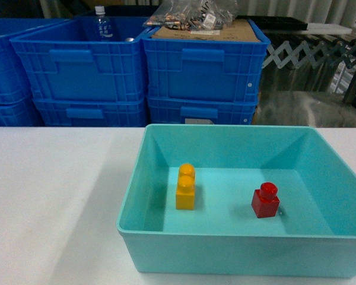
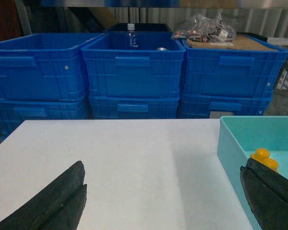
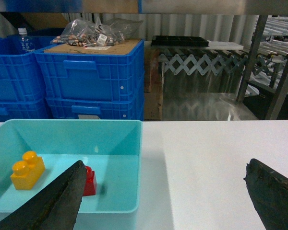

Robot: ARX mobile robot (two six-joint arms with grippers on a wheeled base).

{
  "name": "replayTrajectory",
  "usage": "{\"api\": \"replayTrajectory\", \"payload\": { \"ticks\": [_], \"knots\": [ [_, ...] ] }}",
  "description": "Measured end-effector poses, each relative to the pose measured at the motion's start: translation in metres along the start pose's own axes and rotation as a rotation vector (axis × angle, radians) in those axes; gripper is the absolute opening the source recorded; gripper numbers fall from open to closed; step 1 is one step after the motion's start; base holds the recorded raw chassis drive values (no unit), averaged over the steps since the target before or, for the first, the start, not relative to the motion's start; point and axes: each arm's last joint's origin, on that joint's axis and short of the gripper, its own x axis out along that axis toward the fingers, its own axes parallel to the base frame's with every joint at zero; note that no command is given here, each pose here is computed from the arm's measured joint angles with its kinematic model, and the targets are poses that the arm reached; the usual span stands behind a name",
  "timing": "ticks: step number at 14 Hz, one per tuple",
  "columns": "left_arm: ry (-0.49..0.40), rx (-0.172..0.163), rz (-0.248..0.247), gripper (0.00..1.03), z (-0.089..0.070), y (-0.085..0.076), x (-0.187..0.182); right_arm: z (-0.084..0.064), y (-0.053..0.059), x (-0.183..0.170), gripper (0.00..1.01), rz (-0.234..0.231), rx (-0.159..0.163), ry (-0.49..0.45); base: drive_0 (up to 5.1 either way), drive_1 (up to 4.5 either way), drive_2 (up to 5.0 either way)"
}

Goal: Pick red block from blue box to shelf

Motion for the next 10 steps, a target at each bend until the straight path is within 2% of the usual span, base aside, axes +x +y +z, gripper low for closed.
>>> {"api": "replayTrajectory", "payload": {
  "ticks": [10],
  "knots": [
    [0.0,0.0,0.0,0.98,0.0,0.0,0.0,0.0,0.0,0.0,0.98,0.0,0.0,0.0,0.0,0.0,0.0]
  ]
}}
